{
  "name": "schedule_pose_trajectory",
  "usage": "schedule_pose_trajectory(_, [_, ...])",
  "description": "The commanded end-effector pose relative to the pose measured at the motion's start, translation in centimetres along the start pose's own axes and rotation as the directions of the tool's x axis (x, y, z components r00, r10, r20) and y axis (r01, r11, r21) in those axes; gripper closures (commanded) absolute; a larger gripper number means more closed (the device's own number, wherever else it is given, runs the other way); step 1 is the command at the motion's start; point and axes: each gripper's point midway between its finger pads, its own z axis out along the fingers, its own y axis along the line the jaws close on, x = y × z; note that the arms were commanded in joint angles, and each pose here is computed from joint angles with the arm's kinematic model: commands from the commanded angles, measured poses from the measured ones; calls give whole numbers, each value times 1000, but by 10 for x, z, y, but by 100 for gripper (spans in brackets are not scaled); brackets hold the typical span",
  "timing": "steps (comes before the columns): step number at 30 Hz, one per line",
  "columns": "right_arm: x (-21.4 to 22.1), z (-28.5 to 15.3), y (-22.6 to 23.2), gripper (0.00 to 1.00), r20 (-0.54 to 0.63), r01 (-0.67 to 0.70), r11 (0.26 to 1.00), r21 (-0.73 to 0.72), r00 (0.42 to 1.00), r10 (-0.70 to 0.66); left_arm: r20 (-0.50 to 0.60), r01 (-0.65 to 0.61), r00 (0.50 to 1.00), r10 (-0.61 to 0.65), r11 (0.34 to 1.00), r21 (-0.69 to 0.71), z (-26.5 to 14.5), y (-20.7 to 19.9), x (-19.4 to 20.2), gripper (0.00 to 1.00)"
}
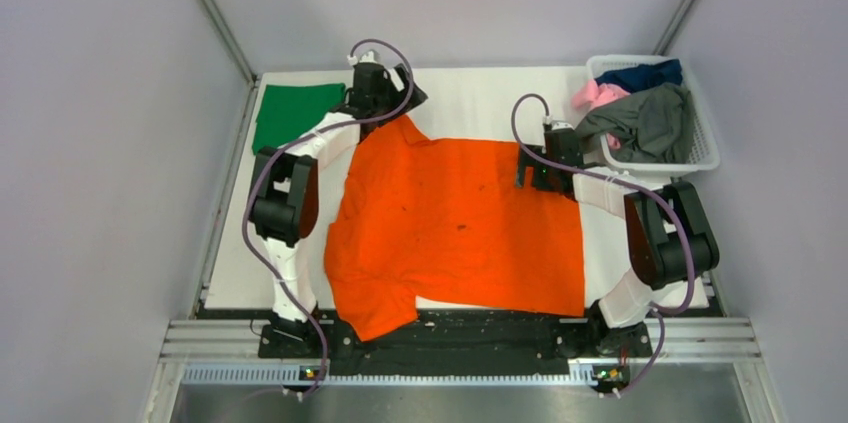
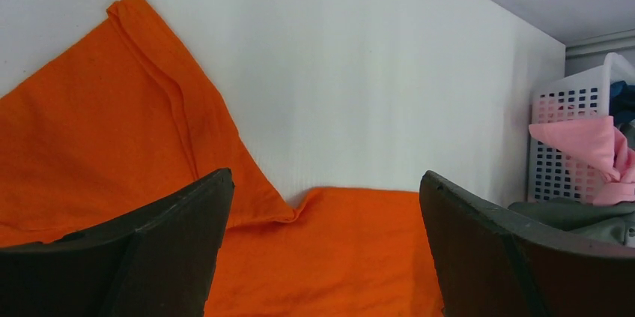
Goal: Fold and stack the t-shirts
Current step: Flatten out the tshirt
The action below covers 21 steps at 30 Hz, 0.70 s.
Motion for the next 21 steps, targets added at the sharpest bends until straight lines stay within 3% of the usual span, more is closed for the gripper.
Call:
schedule_pose_trajectory(1, [-12, 1, 7, 1, 22, 9, 1000, -14, 1000, -9, 12, -14, 1000, 14, 1000, -14, -4, 10, 5, 1])
schedule_pose_trajectory(21, [-4, 10, 6, 1, -10, 13, 1000, -9, 1000, -13, -84, 45, 995, -55, 992, -117, 48, 56, 50, 1])
